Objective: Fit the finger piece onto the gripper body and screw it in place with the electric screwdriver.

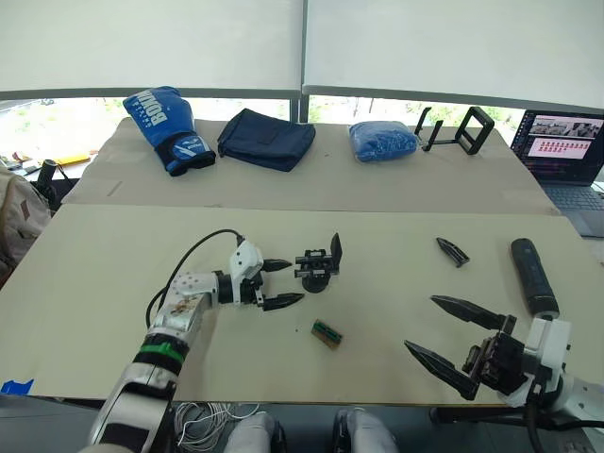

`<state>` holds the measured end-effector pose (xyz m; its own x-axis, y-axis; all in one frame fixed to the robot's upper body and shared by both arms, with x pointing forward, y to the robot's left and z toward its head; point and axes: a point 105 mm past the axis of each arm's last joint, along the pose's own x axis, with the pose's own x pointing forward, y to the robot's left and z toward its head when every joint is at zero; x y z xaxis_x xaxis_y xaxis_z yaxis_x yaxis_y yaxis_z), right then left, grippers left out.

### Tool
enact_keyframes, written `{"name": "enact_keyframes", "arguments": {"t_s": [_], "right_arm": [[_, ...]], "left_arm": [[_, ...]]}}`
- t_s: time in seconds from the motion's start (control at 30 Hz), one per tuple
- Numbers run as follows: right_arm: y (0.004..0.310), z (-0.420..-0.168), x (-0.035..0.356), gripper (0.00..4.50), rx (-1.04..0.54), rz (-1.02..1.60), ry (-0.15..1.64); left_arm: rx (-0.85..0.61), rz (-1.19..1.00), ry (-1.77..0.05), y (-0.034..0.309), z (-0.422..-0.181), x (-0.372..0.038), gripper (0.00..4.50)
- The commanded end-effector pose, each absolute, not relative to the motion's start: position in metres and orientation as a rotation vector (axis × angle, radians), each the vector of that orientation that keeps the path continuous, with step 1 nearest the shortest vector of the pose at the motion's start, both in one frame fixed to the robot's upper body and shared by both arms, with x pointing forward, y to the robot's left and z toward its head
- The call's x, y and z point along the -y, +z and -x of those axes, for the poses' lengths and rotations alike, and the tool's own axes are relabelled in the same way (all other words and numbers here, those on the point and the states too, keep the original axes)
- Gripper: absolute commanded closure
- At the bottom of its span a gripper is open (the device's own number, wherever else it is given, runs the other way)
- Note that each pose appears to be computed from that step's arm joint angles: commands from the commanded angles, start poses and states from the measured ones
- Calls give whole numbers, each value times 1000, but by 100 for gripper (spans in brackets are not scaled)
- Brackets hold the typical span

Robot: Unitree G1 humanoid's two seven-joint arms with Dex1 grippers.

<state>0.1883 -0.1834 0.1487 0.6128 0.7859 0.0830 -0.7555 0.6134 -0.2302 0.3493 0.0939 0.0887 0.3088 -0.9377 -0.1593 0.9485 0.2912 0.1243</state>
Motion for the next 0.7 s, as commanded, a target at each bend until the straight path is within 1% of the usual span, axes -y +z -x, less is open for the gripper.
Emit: {"name": "enact_keyframes", "arguments": {"t_s": [0.03,0.2,0.37,0.4,0.47,0.53,0.57,0.7], "right_arm": [[158,-184,184,0,230,219,877],[157,-180,182,0,220,225,867],[157,-176,183,0,212,228,854],[157,-176,183,0,211,229,852],[156,-175,184,0,211,231,846],[155,-175,185,0,209,232,844],[155,-175,185,0,209,232,844],[154,-175,186,0,209,236,846]], "left_arm": [[-18,-271,-1302,91,-355,-83,5],[-5,-297,-1349,89,-358,-67,5],[-20,-265,-1388,84,-354,-57,5],[-24,-271,-1388,82,-354,-57,28],[-28,-275,-1371,80,-355,-58,89],[-23,-279,-1351,80,-357,-60,170],[-20,-282,-1343,80,-358,-61,218],[8,-286,-1309,83,-358,-67,217]]}}
